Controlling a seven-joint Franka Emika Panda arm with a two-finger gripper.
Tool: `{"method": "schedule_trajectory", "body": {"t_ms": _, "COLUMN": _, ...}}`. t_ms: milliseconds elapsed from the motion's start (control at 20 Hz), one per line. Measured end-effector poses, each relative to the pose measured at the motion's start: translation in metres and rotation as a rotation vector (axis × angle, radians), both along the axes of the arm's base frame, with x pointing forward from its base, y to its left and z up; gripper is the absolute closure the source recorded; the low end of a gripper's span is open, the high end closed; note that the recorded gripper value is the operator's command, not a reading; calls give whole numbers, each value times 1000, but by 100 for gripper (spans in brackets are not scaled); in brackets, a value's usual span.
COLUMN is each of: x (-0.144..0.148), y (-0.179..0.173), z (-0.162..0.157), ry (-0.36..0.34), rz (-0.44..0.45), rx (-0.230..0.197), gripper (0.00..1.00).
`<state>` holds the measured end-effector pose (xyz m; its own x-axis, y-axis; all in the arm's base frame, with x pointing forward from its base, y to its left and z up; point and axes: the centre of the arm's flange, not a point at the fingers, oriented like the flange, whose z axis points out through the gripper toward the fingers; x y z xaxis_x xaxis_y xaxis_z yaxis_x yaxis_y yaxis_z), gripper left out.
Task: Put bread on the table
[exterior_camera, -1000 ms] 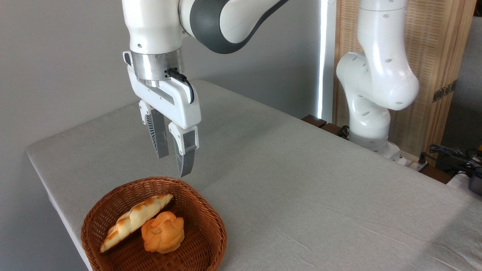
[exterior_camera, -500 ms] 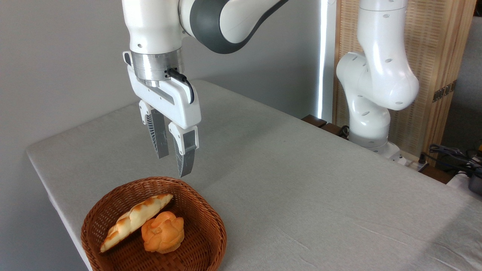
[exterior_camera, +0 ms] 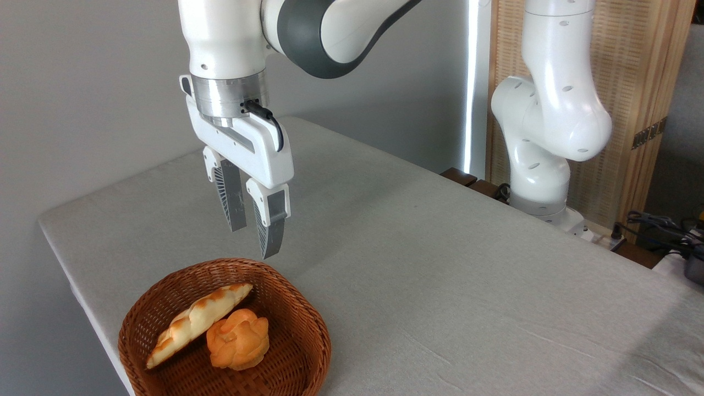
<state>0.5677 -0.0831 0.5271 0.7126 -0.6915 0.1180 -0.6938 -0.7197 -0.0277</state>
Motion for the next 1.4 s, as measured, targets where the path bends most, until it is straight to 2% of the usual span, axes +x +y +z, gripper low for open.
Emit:
{"method": "schedule_trajectory", "body": {"t_ms": 900, "x": 1, "y": 2, "z": 0, "ry": -3, "rz": 4, "rx": 0, "gripper": 0}}
{"method": "schedule_trajectory", "body": {"t_ms": 1200, "x": 15, "y": 6, "z": 1, "ry": -107, "rz": 19, "rx": -9, "gripper": 0}}
{"method": "schedule_trajectory", "body": {"t_ms": 1400, "x": 32, "y": 5, "z": -20, "ry": -174, "rz": 27, "rx": -9, "gripper": 0}}
